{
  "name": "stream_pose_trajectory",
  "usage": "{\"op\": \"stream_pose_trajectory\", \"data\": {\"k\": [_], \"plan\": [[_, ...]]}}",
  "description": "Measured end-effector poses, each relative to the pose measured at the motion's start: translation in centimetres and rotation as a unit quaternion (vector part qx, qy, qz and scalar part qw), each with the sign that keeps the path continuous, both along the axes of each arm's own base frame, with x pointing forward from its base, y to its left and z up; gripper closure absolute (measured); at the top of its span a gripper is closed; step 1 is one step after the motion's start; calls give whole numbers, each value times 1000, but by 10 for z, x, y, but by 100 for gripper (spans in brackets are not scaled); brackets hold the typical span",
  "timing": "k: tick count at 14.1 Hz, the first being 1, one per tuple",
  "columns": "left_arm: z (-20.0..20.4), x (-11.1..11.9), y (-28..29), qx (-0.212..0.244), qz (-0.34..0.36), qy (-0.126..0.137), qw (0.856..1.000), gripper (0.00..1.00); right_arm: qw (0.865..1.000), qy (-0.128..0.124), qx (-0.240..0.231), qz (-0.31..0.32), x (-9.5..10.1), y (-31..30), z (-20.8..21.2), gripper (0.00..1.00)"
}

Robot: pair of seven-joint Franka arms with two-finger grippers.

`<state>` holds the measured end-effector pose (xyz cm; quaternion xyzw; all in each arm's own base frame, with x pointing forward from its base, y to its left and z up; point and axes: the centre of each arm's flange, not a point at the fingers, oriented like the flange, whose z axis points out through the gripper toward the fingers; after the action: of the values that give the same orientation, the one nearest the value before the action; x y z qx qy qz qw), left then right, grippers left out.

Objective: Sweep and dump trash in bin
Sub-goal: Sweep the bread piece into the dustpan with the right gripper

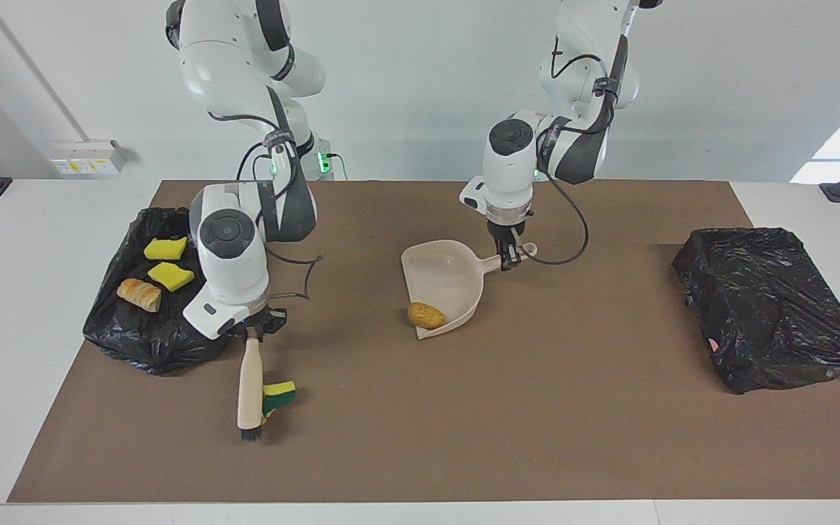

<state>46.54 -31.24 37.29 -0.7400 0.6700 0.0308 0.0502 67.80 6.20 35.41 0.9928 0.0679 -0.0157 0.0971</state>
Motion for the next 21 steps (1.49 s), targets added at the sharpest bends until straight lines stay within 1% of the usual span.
{"op": "stream_pose_trajectory", "data": {"k": [3, 6, 8, 10, 12, 13, 15, 16, 18, 19, 21], "plan": [[0, 0, 0, 0, 0, 0, 1000, 67, 1000, -2, 8, -7, 4, -8, -14, 74], [0, 0, 0, 0, 0, 0, 1000, 67, 999, 8, 43, -24, 2, 1, -18, 74], [0, 0, 0, 0, 0, 0, 1000, 67, 997, 33, 60, -25, -4, 20, -20, 74], [0, 0, 0, 0, 0, 0, 1000, 67, 996, 62, 64, -16, -13, 44, -21, 74], [0, 0, 0, 0, 0, 0, 1000, 67, 992, 97, 80, -15, -24, 67, -20, 74], [0, 0, 0, 0, 0, 0, 1000, 67, 989, 113, 91, -15, -28, 76, -15, 74], [0, 0, 0, 0, 0, 0, 1000, 67, 985, 137, 105, -19, -36, 82, 7, 74], [0, 0, 0, 0, 0, 0, 1000, 67, 984, 139, 108, -21, -38, 81, 25, 74], [0, 0, 0, 0, 0, 0, 1000, 67, 986, 128, 106, -12, -38, 71, 56, 74], [0, 0, 0, 0, 0, 0, 1000, 67, 988, 121, 95, 5, -37, 65, 62, 74], [0, 0, 0, 0, 0, 0, 1000, 67, 993, 96, 53, 37, -29, 52, 65, 74]]}}
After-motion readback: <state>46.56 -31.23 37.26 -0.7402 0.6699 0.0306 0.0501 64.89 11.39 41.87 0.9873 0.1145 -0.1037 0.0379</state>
